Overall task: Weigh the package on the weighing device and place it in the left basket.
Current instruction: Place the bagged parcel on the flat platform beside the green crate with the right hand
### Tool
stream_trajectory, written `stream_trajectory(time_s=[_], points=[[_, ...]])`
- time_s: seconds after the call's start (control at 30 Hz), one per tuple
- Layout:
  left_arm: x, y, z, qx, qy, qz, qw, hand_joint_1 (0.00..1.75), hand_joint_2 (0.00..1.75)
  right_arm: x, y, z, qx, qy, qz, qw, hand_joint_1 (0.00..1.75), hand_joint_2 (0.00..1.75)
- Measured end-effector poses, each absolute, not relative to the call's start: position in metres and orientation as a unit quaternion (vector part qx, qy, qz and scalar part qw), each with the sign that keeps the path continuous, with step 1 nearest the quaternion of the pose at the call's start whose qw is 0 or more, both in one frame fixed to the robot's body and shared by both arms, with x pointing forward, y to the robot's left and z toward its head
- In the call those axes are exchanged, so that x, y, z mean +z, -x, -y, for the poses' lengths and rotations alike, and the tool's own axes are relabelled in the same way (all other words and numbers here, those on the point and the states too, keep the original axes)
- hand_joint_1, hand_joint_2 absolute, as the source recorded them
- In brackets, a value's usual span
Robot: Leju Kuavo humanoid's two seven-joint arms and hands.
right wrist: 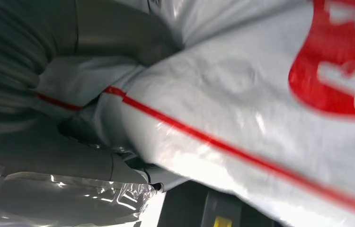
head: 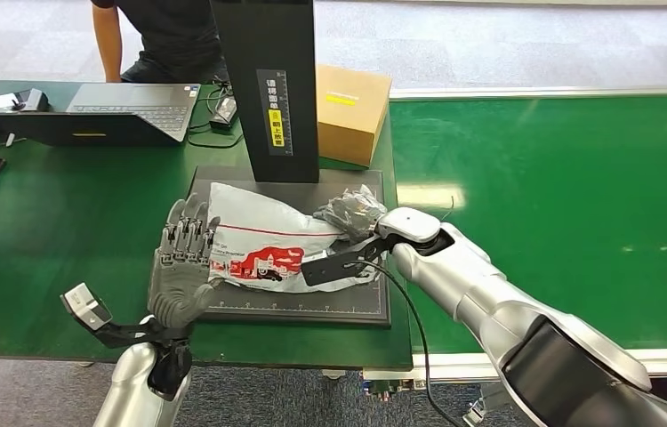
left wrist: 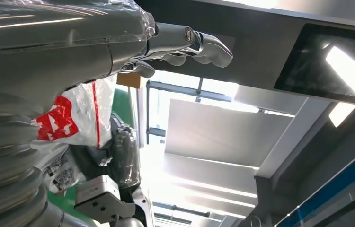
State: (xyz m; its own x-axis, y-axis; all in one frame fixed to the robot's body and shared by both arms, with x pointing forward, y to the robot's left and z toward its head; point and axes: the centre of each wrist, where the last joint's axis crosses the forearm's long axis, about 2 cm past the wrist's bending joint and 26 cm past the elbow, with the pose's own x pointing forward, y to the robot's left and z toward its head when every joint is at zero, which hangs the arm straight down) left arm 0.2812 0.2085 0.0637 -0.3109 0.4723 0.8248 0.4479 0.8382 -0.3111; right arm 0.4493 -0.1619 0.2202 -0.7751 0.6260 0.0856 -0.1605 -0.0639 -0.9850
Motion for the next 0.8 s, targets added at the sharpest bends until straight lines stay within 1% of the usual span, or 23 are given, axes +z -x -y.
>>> stream_trajectory(time_s=[0.03, 0.33, 0.43, 0.63, 0.73, 0.8], points=[[0.063, -0.281, -0.208, 0.012, 0.284, 0.809, 0.515, 0.0, 1.75, 0.22, -0.45, 0.162, 0.696, 0.199, 0.636, 0.27, 0.0, 1.75], [0.06, -0.276, -0.209, 0.018, 0.283, 0.804, 0.522, 0.0, 1.75, 0.227, -0.452, 0.166, 0.612, 0.271, 0.713, 0.208, 0.0, 1.75], [0.06, -0.276, -0.209, 0.022, 0.282, 0.805, 0.521, 0.0, 1.75, 0.228, -0.452, 0.168, 0.586, 0.276, 0.733, 0.205, 0.0, 1.75], [0.057, -0.273, -0.209, 0.029, 0.273, 0.807, 0.522, 0.0, 1.75, 0.22, -0.451, 0.174, 0.539, 0.226, 0.77, 0.257, 0.0, 1.75], [0.056, -0.271, -0.209, 0.035, 0.269, 0.808, 0.524, 0.0, 1.75, 0.212, -0.449, 0.177, 0.493, 0.165, 0.797, 0.307, 0.0, 1.75], [0.054, -0.27, -0.21, 0.039, 0.265, 0.807, 0.526, 0.0, 1.75, 0.206, -0.444, 0.178, 0.44, 0.109, 0.822, 0.344, 0.0, 1.75]])
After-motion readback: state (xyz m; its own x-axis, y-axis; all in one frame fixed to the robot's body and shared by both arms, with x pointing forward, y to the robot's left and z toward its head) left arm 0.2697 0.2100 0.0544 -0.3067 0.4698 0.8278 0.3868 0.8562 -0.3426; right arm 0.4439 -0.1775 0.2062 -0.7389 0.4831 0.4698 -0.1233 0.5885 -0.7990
